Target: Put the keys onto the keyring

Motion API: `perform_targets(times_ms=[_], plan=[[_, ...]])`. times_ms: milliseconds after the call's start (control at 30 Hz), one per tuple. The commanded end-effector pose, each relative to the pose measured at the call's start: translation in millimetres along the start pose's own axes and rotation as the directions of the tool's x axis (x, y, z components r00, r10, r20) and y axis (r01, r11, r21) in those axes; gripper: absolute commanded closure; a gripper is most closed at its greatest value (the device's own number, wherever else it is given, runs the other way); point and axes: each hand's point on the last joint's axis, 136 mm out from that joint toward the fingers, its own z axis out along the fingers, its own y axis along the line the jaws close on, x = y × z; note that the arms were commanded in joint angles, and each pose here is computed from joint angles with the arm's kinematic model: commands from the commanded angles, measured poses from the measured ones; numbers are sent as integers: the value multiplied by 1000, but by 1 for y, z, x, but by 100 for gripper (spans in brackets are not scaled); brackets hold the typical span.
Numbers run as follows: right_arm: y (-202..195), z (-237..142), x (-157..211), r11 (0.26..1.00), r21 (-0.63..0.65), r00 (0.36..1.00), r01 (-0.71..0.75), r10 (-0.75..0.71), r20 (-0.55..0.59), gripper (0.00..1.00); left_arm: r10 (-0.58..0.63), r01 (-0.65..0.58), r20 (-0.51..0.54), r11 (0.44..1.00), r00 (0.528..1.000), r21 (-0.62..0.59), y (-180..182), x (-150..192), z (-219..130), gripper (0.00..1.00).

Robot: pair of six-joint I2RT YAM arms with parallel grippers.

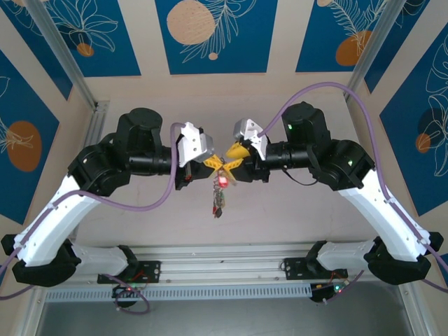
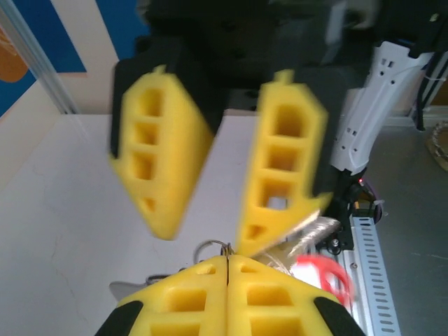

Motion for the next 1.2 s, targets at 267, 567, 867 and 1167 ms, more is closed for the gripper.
perform_targets(times_ms=[267,567,867,1167], plan=[[-3,-5,2,998,-5,998,-57,57,28,59,56,-58,115,998,992,17,-13,-28,-20,100],[9,-7,2,995,-83,997,-61,64,36,73,63,-64,136,998,989,3,-12,-32,-23,100],[43,-25,-5,973,-219,989,-70,97,114,56,73,-67,141,997,987,-45,-5,-34,-25,100],[45,-4,4,942,-293,976,-162,198,95,55,82,-72,151,995,985,-65,1,-36,-21,100]])
